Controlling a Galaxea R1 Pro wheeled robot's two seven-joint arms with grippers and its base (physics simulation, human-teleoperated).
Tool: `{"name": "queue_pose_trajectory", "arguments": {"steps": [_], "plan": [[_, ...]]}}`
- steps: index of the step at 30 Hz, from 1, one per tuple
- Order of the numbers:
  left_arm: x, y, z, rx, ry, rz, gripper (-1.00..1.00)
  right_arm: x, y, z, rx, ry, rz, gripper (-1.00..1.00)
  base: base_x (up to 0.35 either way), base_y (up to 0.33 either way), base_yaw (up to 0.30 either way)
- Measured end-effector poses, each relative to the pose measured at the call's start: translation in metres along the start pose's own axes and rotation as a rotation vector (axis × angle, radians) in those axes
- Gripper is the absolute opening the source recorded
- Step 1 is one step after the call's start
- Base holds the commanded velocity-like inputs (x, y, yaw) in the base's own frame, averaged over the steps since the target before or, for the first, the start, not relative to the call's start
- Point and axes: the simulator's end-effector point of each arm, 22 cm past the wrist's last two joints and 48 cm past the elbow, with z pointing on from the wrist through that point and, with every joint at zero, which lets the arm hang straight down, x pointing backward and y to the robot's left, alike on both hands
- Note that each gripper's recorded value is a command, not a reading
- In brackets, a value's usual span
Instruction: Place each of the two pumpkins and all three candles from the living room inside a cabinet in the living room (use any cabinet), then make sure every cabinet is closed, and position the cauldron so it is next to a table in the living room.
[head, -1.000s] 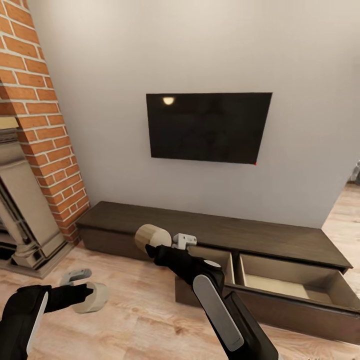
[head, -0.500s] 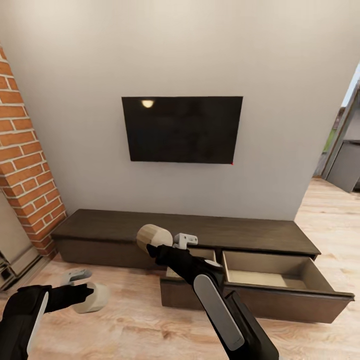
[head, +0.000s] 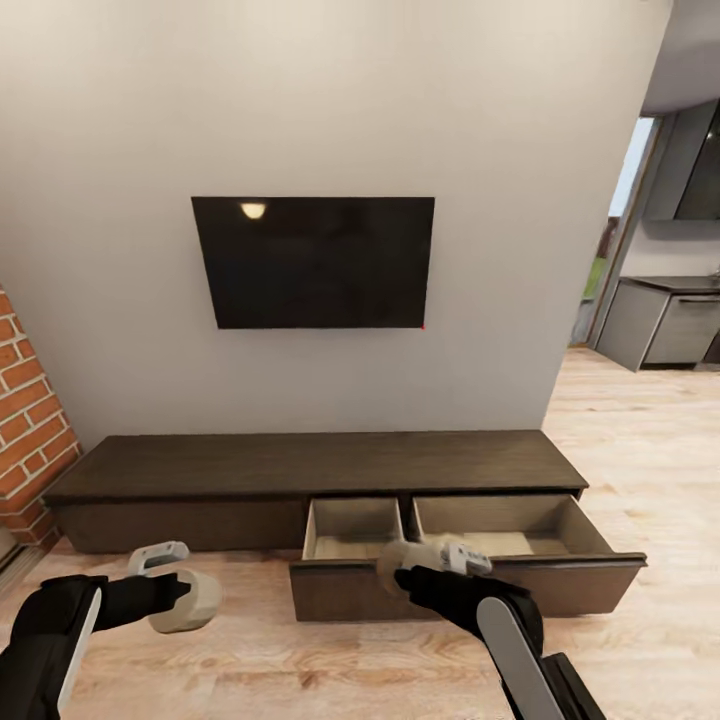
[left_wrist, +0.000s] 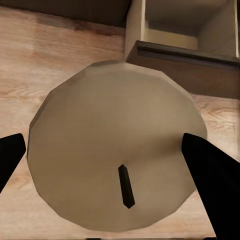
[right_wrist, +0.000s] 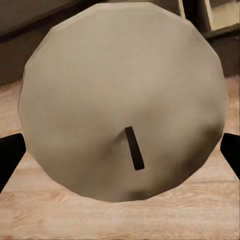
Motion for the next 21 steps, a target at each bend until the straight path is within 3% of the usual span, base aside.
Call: {"name": "queue_pose_trajectory", "arguments": {"steps": [5,15,21], "plan": [[0.007,-0.004,0.005,0.005,0.013,-0.003,-1.00,0.041,-0.050,0.000,0.076,0.060,0.090,-1.00,0.000,0.000,-0.035],[0.026,-0.012,0.017,0.022,0.066,-0.017,-1.00,0.079,-0.087,-0.001,0.163,0.091,0.132,-1.00,0.000,-0.003,-0.001],[0.030,-0.012,0.021,0.019,0.076,-0.016,-1.00,0.087,-0.107,0.005,0.200,0.084,0.156,-1.00,0.000,-0.241,0.000]]}}
